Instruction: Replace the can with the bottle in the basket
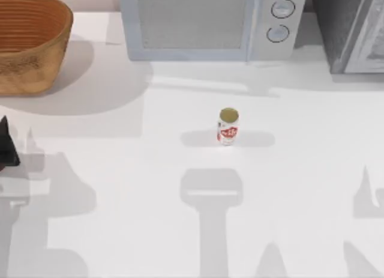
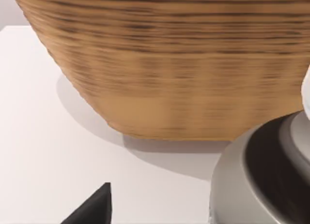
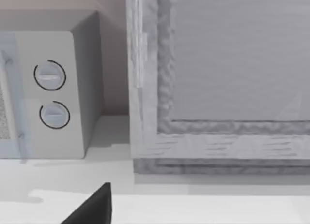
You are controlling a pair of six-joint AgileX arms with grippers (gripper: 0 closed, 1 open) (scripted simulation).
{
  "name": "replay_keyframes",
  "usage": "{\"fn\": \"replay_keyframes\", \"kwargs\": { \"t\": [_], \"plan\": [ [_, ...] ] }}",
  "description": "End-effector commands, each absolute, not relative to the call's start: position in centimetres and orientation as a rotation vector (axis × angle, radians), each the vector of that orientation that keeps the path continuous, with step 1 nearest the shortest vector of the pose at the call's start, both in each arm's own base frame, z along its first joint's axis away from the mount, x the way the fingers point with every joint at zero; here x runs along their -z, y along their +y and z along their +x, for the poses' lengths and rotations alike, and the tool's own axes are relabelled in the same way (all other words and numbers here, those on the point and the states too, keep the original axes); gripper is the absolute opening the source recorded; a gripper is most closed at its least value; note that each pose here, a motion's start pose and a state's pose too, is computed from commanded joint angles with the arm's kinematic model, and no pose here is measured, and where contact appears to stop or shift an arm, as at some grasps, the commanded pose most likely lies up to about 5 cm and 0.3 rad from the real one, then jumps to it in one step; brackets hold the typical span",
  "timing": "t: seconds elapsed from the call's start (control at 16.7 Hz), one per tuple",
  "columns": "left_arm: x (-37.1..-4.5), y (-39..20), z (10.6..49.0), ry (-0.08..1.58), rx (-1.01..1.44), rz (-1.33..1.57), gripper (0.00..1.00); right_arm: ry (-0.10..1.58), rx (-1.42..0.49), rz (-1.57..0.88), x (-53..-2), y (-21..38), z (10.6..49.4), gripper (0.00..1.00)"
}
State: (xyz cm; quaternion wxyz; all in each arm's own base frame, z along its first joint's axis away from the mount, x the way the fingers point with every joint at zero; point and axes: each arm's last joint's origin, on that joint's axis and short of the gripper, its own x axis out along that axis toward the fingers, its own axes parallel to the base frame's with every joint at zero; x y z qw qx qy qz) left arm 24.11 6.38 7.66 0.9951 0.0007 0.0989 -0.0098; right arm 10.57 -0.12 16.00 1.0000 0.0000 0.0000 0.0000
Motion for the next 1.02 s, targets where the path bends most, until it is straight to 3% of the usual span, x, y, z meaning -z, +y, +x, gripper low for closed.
{"fn": "replay_keyframes", "kwargs": {
  "t": [0.3, 1.02],
  "plan": [
    [-7.41, 6.21, 24.80, 0.202, 0.020, 0.001, 1.00, 0.000, 0.000, 0.000, -16.00, -0.12, 10.57, 1.00],
    [-7.41, 6.21, 24.80, 0.202, 0.020, 0.001, 0.10, 0.000, 0.000, 0.000, -16.00, -0.12, 10.57, 1.00]
  ]
}}
